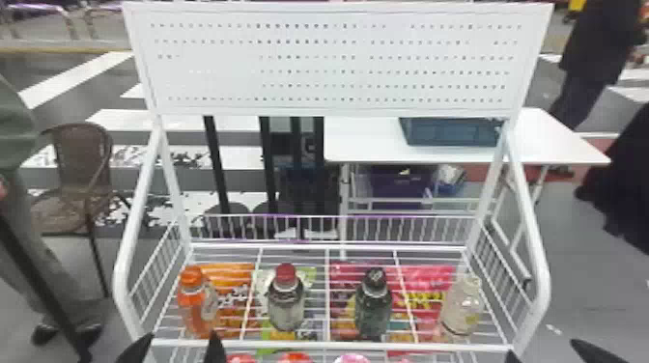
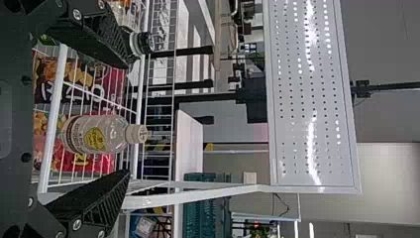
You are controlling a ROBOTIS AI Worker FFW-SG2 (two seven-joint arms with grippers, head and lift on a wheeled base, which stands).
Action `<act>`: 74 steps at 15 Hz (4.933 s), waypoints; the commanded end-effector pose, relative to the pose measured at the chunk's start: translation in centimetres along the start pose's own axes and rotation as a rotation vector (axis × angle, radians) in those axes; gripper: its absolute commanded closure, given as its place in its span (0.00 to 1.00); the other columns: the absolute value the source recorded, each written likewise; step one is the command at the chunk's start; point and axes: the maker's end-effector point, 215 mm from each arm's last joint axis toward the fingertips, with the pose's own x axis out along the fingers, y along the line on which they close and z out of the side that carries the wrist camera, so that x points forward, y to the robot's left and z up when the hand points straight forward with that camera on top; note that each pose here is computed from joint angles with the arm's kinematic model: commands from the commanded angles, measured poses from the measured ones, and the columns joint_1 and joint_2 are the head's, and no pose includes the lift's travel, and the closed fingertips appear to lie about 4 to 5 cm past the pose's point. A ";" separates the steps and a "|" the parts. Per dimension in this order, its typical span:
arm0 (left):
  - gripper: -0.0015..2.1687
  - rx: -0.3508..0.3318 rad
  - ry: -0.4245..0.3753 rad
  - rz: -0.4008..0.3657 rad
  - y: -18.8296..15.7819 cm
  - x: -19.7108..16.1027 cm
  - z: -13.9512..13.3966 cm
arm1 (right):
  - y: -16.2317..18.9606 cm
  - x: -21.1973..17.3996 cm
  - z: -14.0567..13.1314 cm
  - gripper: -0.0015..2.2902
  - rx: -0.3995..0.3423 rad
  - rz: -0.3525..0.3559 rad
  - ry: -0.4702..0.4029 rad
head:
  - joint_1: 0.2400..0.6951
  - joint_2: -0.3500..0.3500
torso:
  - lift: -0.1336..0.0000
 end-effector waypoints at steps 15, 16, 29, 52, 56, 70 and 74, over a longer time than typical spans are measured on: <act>0.05 0.039 0.053 0.006 1.2 9.3 -5.4 | -0.8 -0.3 -0.6 0.06 -0.010 -0.016 0.013 | 0.57 0.50 | 1.00; 0.05 0.042 0.051 0.006 1.2 9.9 -5.4 | -0.8 -0.3 -0.6 0.06 -0.011 -0.015 0.015 | 0.57 0.50 | 1.00; 0.24 0.055 0.019 0.010 1.4 11.2 -4.5 | -1.4 -0.5 -0.7 0.06 -0.023 -0.023 0.019 | 0.57 0.50 | 1.00; 0.24 0.132 0.073 0.071 4.0 -5.8 8.8 | -0.3 -0.3 -0.6 0.06 -0.005 -0.005 0.014 | 0.57 0.50 | 1.00; 0.24 0.113 0.071 0.056 3.0 -5.8 9.0 | 0.0 -0.3 -0.3 0.06 -0.002 0.006 0.010 | 0.57 0.50 | 1.00; 0.24 0.097 0.095 0.028 1.3 -5.4 6.6 | -0.1 -0.4 -0.9 0.06 -0.001 0.006 0.021 | 0.57 0.50 | 1.00; 0.24 0.079 0.074 0.018 0.3 -2.9 5.1 | -0.1 -0.3 -1.0 0.06 -0.002 0.005 0.022 | 0.57 0.50 | 1.00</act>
